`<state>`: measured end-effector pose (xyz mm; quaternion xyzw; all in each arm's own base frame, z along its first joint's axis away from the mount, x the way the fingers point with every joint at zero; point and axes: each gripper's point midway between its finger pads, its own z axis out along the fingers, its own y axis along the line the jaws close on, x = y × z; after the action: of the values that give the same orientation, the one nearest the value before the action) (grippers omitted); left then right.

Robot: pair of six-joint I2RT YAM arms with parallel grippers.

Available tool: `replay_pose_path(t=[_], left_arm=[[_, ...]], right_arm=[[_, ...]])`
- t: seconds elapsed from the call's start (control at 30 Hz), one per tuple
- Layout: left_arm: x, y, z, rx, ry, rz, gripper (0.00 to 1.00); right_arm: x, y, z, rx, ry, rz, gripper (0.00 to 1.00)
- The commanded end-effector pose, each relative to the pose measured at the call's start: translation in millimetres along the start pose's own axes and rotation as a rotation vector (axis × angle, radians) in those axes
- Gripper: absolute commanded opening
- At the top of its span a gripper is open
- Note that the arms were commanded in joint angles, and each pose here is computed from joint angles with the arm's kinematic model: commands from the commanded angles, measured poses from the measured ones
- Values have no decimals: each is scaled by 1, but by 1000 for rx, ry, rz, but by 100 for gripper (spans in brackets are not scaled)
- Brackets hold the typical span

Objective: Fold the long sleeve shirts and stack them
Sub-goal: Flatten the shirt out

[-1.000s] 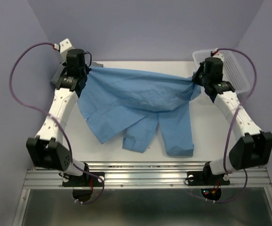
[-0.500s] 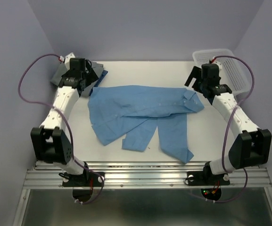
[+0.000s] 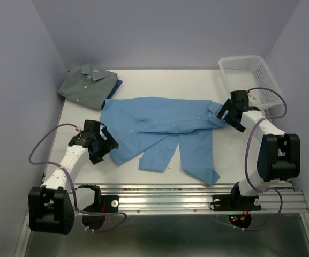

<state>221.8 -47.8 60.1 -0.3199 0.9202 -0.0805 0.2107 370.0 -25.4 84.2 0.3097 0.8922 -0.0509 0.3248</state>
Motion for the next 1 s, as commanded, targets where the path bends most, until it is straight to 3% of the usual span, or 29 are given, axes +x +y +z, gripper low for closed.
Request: replay_pose_path(t=[0.0, 0.2, 0.27, 0.33, 0.37, 0.4, 0.47, 0.5, 0.53, 0.67, 0.77, 0.83, 0.87, 0.97], left_arm=[[44, -14, -7, 123, 139, -11, 99], [61, -16, 15, 96, 163, -8, 99], [66, -14, 27, 65, 179, 5, 98], [69, -15, 34, 54, 189, 20, 84], [62, -20, 37, 54, 165, 26, 74], [59, -19, 42, 33, 162, 29, 45], [41, -28, 45, 14, 107, 36, 16], [35, -30, 45, 11, 90, 42, 0], [30, -35, 43, 15, 83, 52, 0], [-12, -88, 4, 194, -43, 94, 0], [-58, -131, -69, 387, -238, 124, 0], [-86, -142, -122, 468, -391, 118, 0], [-107, -148, -167, 527, -504, 102, 0], [-136, -157, -247, 641, -682, 84, 0]], right_arm=[[-12, 26, 17, -61, -21, 44, 100], [4, 38, 53, -83, 12, 46, 98], [8, 39, 61, -85, 22, 35, 92], [9, 46, 64, -119, 25, 30, 82], [9, 48, 64, -132, 24, 25, 61], [8, 53, 63, -162, 19, 25, 52], [6, 57, 60, -197, 4, 10, 33], [-1, 62, 55, -226, -24, 10, 28], [-5, 62, 52, -233, -37, -2, 18], [-41, 78, 18, -318, -125, -23, 1], [-89, 88, -41, -397, -257, -20, 1], [-115, 85, -77, -409, -342, -13, 1], [-144, 85, -119, -447, -439, 2, 1], [-177, 72, -176, -438, -559, 14, 1]])
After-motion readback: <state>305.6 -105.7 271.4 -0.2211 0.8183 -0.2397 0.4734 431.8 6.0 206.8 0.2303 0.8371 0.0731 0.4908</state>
